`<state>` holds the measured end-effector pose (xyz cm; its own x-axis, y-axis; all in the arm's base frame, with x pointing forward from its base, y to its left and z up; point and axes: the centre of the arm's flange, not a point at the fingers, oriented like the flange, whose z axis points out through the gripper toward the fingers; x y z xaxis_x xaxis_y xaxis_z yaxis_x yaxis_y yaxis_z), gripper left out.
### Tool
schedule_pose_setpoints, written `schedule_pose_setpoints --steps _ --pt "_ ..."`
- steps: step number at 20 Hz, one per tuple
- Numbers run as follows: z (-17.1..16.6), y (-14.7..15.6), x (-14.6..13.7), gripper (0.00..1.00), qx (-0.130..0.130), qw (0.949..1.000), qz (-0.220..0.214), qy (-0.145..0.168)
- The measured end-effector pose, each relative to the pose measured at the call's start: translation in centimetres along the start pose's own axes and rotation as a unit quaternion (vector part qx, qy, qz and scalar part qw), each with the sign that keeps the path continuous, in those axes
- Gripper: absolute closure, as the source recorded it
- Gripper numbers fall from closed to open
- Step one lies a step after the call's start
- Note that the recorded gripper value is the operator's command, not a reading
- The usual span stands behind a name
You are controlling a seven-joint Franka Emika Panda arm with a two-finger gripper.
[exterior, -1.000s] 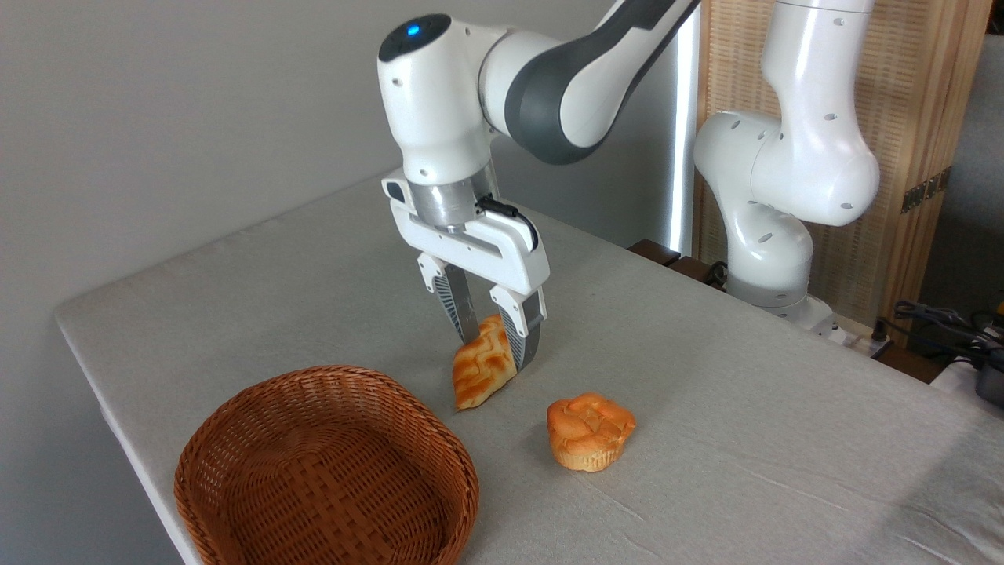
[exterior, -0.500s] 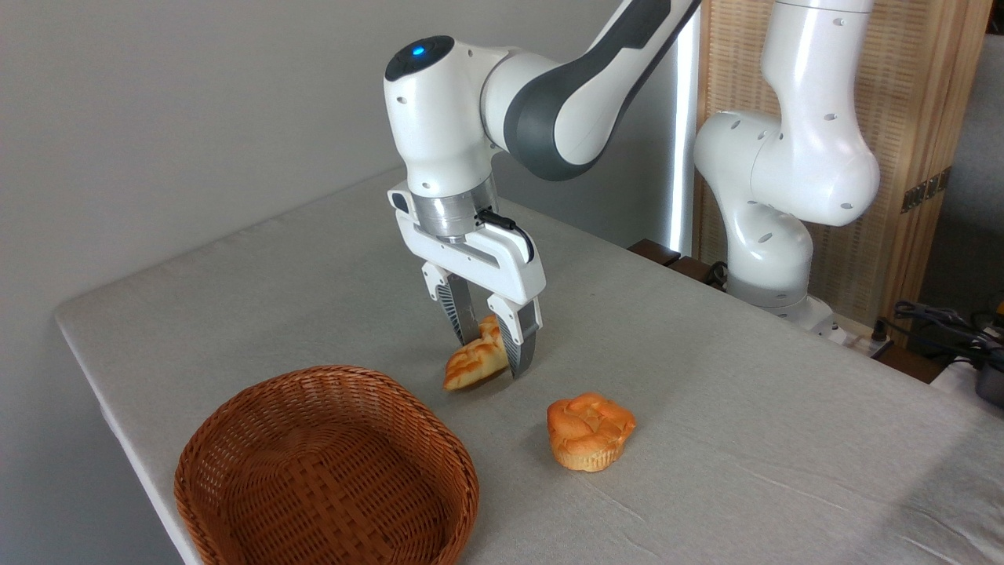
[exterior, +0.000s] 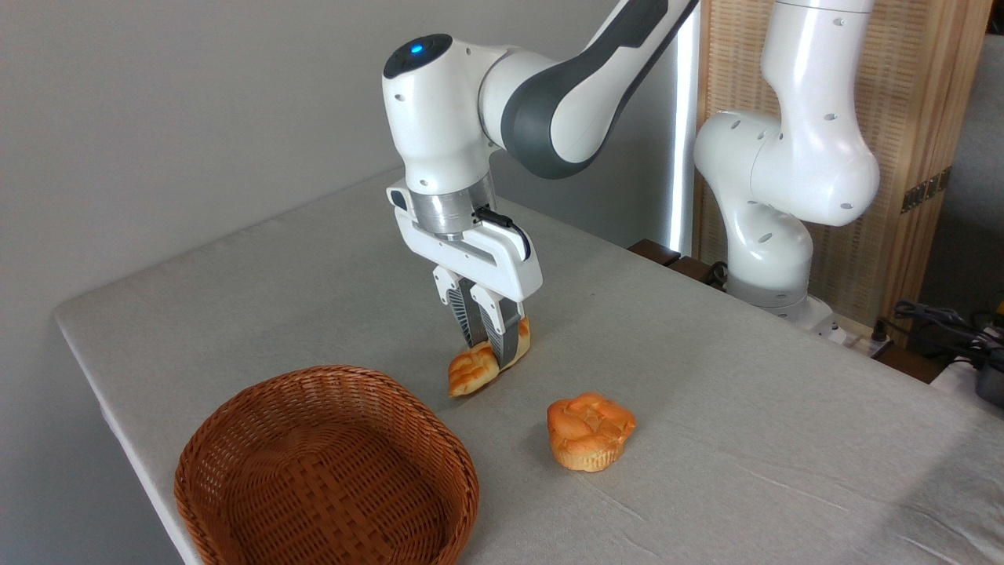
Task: Put bread into the basket
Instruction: 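Lift the held roll and carry it over the wicker basket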
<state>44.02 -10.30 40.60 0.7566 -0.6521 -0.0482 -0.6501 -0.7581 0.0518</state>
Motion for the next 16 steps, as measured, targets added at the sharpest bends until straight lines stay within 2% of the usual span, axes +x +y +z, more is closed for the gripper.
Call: schedule_pose_setpoints --steps 3,8,13,16 --pt "-1.2 -0.2 0.3 0.80 0.005 0.9999 0.007 0.010" --pt "-4.9 -1.1 0.6 0.80 0.001 0.9993 0.035 0.008" --pt "-10.0 -4.0 0.4 0.78 0.013 0.9990 0.018 0.039" --pt "-13.6 -6.3 1.2 0.74 0.021 0.9980 0.006 0.059"
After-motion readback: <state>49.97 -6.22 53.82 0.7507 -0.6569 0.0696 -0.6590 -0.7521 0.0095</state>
